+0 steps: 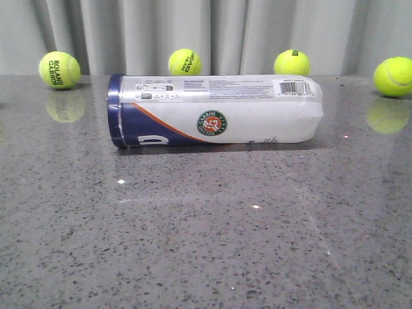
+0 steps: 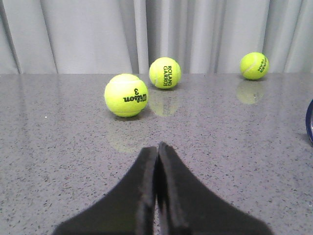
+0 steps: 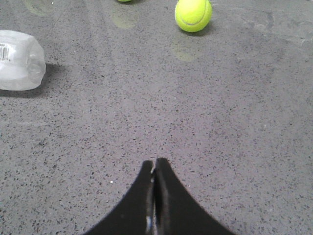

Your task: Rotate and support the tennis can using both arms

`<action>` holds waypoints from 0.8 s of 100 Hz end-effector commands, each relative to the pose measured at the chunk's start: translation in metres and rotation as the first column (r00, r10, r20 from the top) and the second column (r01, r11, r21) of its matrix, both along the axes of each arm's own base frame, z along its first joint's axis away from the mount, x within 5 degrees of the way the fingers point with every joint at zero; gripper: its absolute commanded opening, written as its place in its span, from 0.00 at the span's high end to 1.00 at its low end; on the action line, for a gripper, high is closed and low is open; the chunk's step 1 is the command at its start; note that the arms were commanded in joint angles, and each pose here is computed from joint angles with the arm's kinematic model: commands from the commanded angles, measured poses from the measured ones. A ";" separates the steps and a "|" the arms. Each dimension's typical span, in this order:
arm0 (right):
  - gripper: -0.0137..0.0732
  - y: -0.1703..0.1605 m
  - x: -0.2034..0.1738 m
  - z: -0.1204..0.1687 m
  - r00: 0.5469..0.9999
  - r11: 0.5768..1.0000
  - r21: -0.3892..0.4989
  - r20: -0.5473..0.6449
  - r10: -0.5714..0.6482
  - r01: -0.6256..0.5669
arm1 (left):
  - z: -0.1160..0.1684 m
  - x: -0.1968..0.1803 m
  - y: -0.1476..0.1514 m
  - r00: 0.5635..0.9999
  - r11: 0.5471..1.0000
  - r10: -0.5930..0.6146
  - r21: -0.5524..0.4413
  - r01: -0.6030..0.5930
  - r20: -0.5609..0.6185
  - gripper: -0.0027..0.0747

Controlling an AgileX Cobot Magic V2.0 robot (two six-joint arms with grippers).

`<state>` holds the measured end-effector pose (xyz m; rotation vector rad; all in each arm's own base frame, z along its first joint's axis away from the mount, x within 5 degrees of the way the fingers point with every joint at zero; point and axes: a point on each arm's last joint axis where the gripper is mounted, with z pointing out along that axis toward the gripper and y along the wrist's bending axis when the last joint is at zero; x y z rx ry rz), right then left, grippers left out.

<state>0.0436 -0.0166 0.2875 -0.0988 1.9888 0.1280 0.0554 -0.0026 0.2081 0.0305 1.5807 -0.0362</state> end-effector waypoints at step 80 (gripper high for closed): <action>0.92 0.000 0.002 0.013 0.997 1.000 -0.015 0.080 0.005 -0.004 | 0.111 0.080 -0.018 0.936 0.982 -0.141 -0.165 0.091 -0.323 0.49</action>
